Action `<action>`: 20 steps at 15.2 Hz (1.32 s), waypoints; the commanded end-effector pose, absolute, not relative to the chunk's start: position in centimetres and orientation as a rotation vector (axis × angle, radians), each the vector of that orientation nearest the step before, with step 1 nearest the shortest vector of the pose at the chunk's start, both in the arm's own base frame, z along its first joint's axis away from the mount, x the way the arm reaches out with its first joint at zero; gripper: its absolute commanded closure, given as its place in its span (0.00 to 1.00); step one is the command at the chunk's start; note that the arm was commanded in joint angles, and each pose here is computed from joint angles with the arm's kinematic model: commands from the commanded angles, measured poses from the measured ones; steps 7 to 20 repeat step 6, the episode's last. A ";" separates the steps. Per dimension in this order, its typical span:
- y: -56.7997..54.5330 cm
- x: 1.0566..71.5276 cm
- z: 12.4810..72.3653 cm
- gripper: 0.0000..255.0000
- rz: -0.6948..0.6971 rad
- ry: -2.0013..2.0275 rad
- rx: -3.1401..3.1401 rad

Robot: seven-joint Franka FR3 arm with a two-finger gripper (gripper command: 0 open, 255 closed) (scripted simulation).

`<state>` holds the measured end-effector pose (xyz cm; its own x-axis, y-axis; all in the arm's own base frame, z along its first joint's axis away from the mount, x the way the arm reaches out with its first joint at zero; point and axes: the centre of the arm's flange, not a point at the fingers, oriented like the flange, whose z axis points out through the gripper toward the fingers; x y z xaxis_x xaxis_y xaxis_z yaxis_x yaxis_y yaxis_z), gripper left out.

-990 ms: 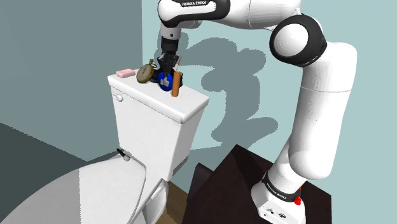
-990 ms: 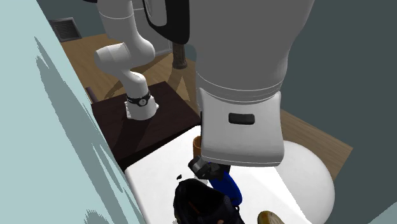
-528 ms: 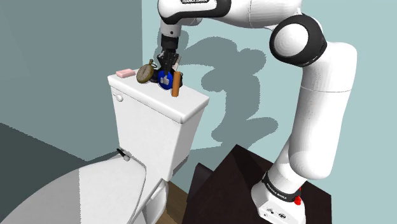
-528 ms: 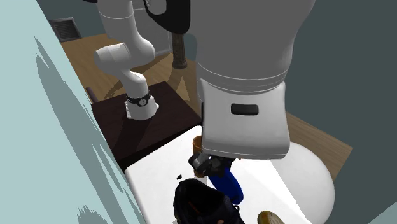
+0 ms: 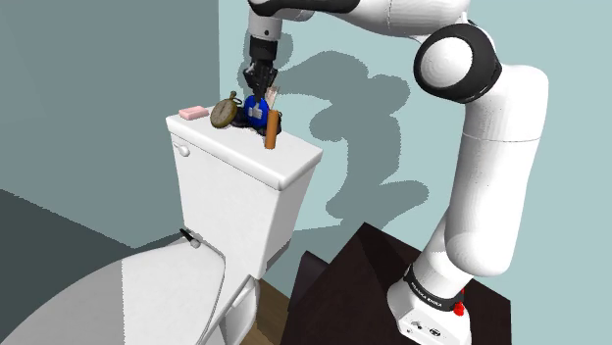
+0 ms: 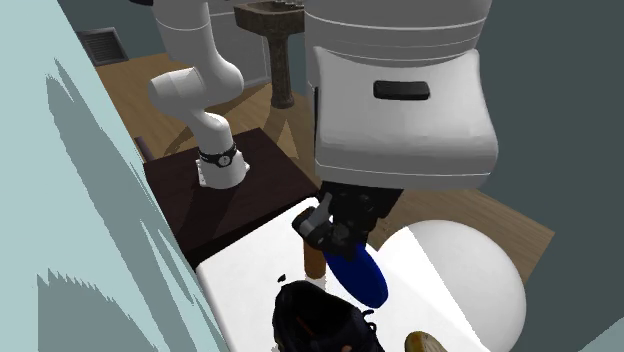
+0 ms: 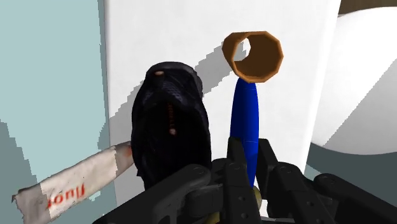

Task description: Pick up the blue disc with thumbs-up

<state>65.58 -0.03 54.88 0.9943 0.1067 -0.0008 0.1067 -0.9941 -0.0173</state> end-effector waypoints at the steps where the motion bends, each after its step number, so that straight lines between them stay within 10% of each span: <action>1: 0.0 65.7 56.0 1.00 0.003 -0.167 -3.120; 20: 0.0 65.7 57.7 1.00 0.003 -0.167 -3.120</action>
